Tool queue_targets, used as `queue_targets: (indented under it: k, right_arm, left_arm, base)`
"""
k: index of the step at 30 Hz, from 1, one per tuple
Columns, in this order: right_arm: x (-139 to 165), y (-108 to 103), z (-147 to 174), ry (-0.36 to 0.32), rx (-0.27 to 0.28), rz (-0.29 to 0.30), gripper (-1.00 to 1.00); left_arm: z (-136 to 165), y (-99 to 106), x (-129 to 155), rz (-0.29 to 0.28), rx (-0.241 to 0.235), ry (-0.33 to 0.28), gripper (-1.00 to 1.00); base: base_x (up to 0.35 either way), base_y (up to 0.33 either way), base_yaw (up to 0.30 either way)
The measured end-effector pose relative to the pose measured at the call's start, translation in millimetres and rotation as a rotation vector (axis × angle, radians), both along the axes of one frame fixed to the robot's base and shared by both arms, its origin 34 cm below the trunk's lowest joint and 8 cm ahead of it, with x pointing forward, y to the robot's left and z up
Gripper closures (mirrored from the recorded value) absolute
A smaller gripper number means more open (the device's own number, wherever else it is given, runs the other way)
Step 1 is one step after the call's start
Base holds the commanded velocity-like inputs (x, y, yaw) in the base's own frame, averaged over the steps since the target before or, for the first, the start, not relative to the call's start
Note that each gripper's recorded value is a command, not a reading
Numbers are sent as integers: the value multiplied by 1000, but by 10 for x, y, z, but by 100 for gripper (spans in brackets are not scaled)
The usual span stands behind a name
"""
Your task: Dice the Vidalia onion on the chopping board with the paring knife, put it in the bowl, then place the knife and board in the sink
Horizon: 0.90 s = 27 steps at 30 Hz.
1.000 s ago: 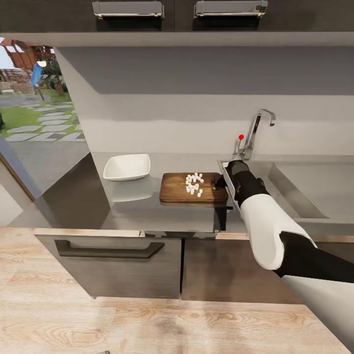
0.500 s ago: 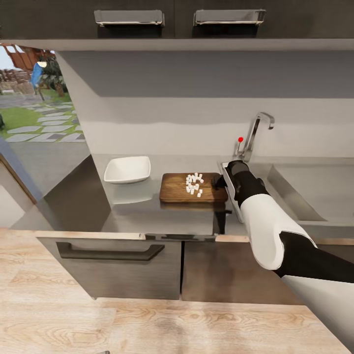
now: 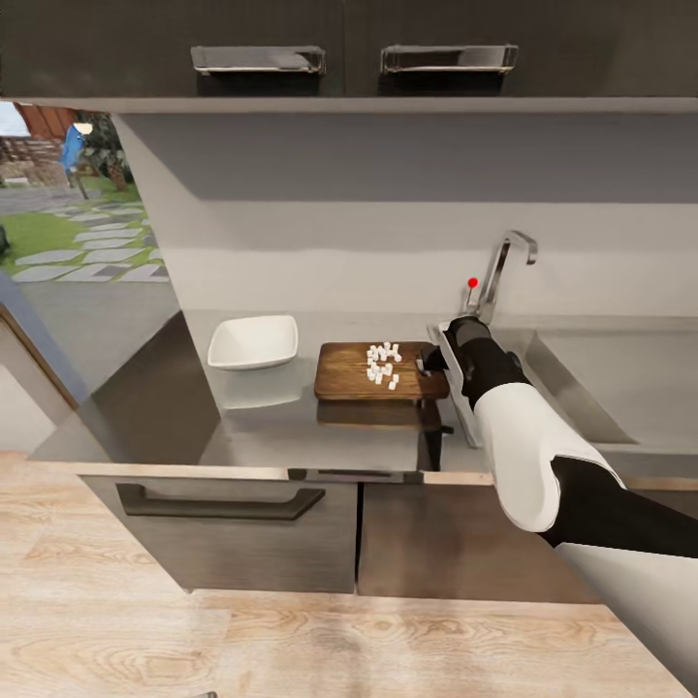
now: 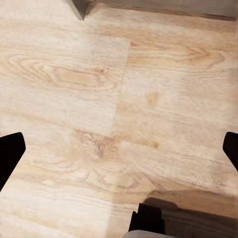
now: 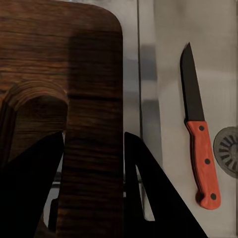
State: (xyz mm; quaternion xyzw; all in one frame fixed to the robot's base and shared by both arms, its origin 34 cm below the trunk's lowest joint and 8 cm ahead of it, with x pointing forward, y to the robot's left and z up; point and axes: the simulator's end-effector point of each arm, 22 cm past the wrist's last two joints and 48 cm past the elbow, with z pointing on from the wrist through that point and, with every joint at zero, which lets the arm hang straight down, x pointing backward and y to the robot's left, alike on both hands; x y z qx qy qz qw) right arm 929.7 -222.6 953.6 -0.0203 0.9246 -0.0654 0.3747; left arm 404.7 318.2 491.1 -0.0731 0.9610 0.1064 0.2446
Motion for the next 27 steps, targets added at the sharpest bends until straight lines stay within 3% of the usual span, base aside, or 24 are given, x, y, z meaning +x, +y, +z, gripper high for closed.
queue_targets:
  k: [27]
  right_arm:
    - [-15, 1, 393, 2, 0, 0, 100]
  left_arm:
    - [400, -10, -18, -1, -2, 1, -100]
  base:
    - [0, 0, 0]
